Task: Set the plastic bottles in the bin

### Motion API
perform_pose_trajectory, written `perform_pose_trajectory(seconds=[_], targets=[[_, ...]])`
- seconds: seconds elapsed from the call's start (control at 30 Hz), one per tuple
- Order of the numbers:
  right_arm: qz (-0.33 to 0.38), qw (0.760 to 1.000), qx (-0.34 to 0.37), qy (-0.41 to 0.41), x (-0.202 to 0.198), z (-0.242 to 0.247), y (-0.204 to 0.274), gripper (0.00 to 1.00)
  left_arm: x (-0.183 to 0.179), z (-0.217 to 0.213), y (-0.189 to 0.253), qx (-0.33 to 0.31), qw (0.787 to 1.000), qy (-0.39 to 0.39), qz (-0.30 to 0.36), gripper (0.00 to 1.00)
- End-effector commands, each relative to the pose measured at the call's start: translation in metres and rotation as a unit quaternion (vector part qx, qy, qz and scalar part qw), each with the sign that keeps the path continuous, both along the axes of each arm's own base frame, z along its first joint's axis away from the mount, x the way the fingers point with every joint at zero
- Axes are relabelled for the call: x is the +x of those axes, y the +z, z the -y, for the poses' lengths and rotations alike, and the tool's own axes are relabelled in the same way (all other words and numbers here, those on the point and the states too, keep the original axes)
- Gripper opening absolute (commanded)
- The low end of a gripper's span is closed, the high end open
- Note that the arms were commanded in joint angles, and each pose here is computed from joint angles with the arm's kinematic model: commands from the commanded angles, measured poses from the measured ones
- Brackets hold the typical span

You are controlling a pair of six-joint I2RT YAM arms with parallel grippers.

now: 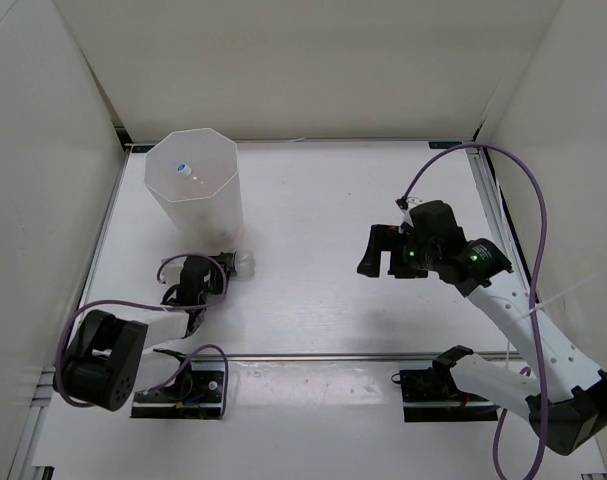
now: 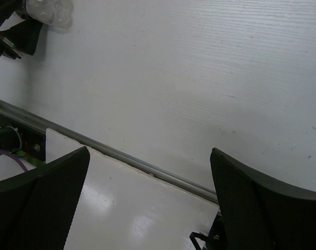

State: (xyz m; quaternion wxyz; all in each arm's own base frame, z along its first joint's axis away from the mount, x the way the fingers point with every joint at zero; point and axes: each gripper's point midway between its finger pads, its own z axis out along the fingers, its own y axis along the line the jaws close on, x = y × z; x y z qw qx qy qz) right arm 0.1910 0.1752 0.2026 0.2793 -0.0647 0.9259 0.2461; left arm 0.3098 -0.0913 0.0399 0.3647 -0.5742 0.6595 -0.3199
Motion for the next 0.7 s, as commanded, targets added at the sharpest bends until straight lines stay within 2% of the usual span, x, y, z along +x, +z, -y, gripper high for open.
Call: perform_pose_trajectory(seconds=[0.0, 0.13, 0.2, 0.27, 0.4, 0.5, 0.53, 0.57, 0.67], targets=[[0.018, 1.000, 0.016, 0.017, 0.005, -0.005, 0.015, 1.00, -0.026, -0.005, -0.024, 0.012, 0.999, -0.012, -0.048, 0.50], [0.008, 1.000, 0.021, 0.021, 0.008, -0.009, 0.007, 1.00, -0.046, -0.011, -0.029, 0.007, 0.998, -0.006, -0.061, 0.50], [0.003, 0.999, 0.024, 0.026, 0.011, -0.013, 0.005, 1.00, -0.049, -0.012, -0.016, -0.001, 0.999, -0.006, -0.036, 0.50], [-0.005, 0.999, 0.028, 0.025, 0.011, -0.016, 0.001, 1.00, -0.060, -0.012, -0.017, -0.002, 0.999, -0.008, -0.046, 0.50], [-0.020, 0.999, 0.044, 0.024, 0.015, -0.025, -0.003, 1.00, -0.055, -0.012, 0.046, -0.020, 0.998, -0.007, 0.054, 0.47], [-0.032, 0.998, 0.051, 0.024, 0.017, -0.028, -0.006, 1.00, -0.052, -0.018, 0.094, 0.030, 0.993, -0.020, 0.110, 0.47], [-0.032, 0.998, 0.051, 0.024, 0.017, -0.028, -0.006, 1.00, -0.048, -0.019, 0.130, 0.043, 0.988, -0.023, 0.144, 0.47], [-0.036, 0.998, 0.049, 0.023, 0.017, -0.028, -0.008, 1.00, -0.047, -0.020, 0.148, 0.082, 0.982, -0.040, 0.164, 0.47], [-0.035, 0.997, 0.058, 0.024, 0.018, -0.031, -0.008, 1.00, -0.043, -0.022, 0.207, 0.146, 0.965, -0.056, 0.211, 0.47]])
